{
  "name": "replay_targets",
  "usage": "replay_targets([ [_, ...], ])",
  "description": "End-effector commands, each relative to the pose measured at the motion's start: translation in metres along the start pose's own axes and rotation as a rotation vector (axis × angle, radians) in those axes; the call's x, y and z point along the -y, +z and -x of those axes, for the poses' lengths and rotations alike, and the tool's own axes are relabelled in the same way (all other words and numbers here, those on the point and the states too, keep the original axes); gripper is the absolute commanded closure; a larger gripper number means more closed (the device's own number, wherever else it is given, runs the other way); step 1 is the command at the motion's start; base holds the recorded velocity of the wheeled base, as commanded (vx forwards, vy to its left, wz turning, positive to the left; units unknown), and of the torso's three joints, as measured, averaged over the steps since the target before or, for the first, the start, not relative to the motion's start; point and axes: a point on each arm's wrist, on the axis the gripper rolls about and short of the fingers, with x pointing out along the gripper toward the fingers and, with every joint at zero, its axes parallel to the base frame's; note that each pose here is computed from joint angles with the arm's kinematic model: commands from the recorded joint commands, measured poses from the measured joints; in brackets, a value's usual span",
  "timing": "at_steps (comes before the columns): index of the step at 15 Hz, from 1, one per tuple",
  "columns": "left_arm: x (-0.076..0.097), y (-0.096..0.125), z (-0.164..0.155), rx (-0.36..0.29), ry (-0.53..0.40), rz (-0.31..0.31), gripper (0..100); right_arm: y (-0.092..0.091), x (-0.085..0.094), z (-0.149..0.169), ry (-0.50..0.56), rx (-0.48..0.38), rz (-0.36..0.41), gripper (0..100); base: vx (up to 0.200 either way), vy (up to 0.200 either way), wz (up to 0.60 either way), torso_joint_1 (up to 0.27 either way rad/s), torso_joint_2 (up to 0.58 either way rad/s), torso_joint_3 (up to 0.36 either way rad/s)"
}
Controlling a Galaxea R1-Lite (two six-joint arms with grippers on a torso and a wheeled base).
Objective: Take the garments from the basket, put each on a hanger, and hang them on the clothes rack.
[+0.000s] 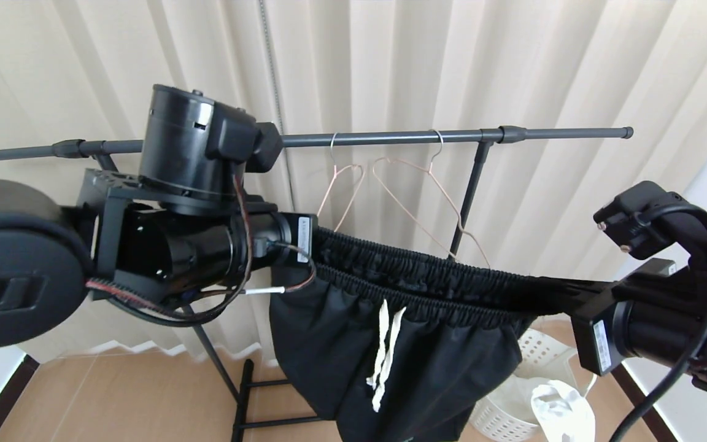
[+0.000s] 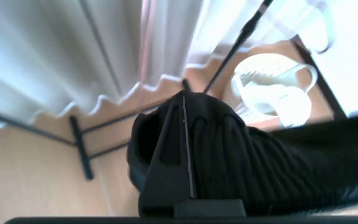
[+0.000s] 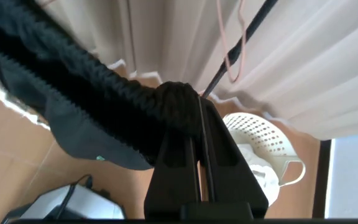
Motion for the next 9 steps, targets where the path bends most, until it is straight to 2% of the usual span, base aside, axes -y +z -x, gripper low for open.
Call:
replay_targets([
  [1,0.018,0.014,-0.036,0.012,-0.037,0.004,100,-0.011,-0.014,0.01,0.081,-0.013,0.022,100,0.0,0.0,0.0,0.0,0.0,0.0],
  [3,0.028,0.032,-0.048,0.056,-0.092,0.015,100,-0.018,-0.035,0.016,0.181,-0.027,0.042,100,0.0,0.0,0.0,0.0,0.0,0.0],
  [5,0.035,0.041,-0.062,0.082,-0.102,0.004,100,-0.021,-0.055,0.015,0.245,-0.056,0.024,100,0.0,0.0,0.0,0.0,0.0,0.0],
  [9,0.045,0.056,-0.092,0.137,-0.105,0.023,100,-0.025,-0.082,0.021,0.35,-0.069,0.065,100,0.0,0.0,0.0,0.0,0.0,0.0],
])
